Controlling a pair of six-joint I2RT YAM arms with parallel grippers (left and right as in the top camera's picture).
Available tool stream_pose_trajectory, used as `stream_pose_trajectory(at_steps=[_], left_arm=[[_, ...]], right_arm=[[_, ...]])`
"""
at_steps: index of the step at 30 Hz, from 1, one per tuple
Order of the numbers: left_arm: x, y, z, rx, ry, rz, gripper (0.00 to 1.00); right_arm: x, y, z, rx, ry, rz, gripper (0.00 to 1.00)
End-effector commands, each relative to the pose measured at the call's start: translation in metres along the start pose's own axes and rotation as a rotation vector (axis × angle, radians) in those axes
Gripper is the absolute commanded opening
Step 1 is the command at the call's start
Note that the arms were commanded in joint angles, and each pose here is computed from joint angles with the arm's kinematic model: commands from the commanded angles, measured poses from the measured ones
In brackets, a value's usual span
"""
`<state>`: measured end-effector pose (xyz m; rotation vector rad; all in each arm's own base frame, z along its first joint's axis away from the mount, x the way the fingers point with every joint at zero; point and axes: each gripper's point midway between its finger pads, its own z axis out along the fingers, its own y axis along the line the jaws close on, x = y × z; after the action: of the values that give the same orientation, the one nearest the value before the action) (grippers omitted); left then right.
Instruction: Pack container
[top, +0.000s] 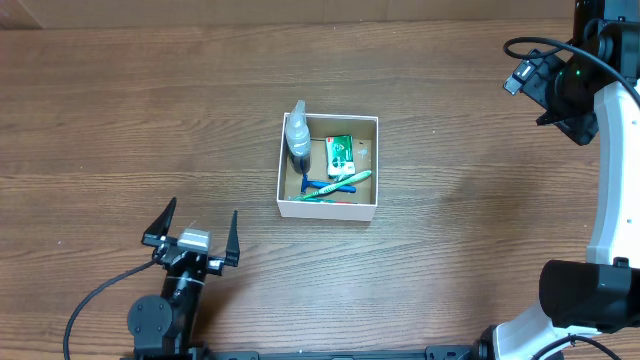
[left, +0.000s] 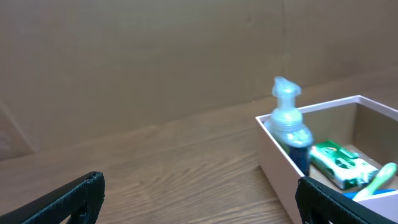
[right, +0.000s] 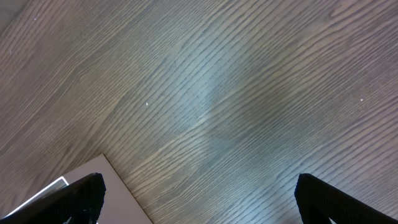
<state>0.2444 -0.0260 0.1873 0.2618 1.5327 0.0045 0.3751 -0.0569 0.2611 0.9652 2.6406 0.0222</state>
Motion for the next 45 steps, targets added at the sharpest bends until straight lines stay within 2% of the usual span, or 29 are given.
stream_pose_trajectory(at_steps=[1,6,41,45], left_arm=[[0.015,0.0,-0.001,0.001,0.027,0.013,1.0],[0.028,0.002,-0.001,-0.015,0.08,0.021,1.0],[0.027,0.003,-0.001,-0.02,0.077,0.019,1.0],[0.027,0.003,-0.001,-0.02,0.077,0.019,1.0]], right_arm=[[-0.002,0.0,-0.005,-0.011,-0.015,0.0,1.0],[-0.002,0.0,-0.005,-0.011,-0.015,0.0,1.0],[-0.001,0.001,-0.005,-0.012,-0.015,-0.003,1.0],[0.003,0.005,-0.028,-0.049,-0.062,-0.017,1.0]])
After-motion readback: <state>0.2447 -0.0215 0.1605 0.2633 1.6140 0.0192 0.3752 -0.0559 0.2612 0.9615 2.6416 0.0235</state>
